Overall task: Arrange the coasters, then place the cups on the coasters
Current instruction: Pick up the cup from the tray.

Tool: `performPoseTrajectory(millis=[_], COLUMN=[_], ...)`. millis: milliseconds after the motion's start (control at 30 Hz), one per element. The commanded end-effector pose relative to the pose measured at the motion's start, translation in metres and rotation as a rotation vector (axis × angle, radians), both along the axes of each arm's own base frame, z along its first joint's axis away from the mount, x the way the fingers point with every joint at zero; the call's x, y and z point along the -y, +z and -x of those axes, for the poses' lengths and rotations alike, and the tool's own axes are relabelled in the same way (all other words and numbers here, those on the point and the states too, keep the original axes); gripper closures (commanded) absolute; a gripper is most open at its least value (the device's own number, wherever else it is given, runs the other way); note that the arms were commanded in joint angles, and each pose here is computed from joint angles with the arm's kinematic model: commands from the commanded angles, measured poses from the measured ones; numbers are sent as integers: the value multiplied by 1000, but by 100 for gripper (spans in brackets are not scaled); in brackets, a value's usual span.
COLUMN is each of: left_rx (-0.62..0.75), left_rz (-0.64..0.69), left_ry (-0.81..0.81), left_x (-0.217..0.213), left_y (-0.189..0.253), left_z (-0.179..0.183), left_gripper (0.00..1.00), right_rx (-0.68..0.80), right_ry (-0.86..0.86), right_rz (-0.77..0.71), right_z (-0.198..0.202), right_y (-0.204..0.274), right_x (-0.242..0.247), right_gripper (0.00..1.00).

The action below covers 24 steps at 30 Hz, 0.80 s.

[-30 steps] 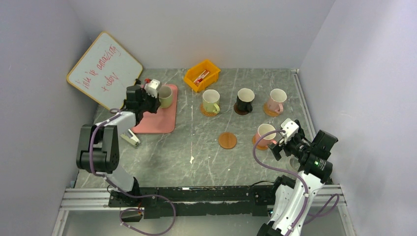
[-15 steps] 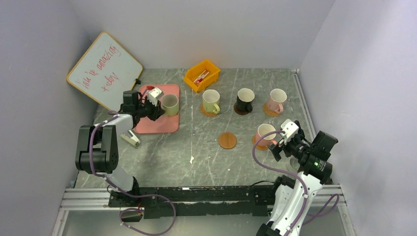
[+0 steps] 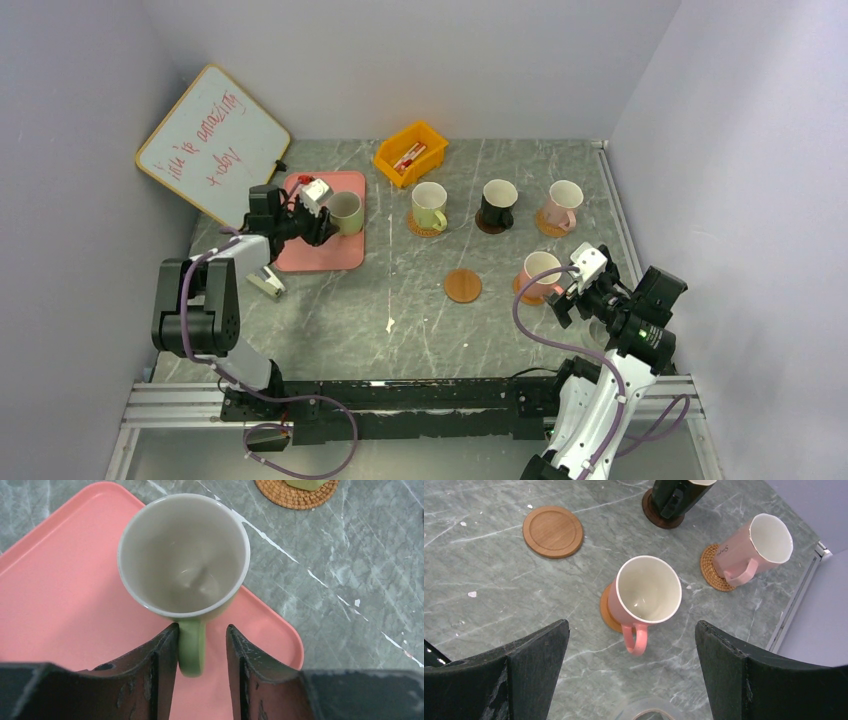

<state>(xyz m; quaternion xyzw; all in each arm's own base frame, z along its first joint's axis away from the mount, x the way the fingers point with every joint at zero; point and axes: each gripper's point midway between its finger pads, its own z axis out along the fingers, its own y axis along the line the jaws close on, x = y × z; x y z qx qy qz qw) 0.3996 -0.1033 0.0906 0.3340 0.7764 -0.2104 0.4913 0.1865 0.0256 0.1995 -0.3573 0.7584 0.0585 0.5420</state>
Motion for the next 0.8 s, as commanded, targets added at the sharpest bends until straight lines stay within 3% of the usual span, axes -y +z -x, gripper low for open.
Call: performPoseTrajectory(millis=[0,767], left_rx=[106,62], left_rz=[-1,-16], left_ry=[3,22], left_x=[-1,-4], left_y=[25,7], left_z=[-8,-17], left_gripper=[58,64], right_rx=[40,41], right_ry=[39,43], right_rz=[-1,-1], right_z=[-1,0], right_y=[6,7], right_x=[-5,-6], right_gripper=[0,0])
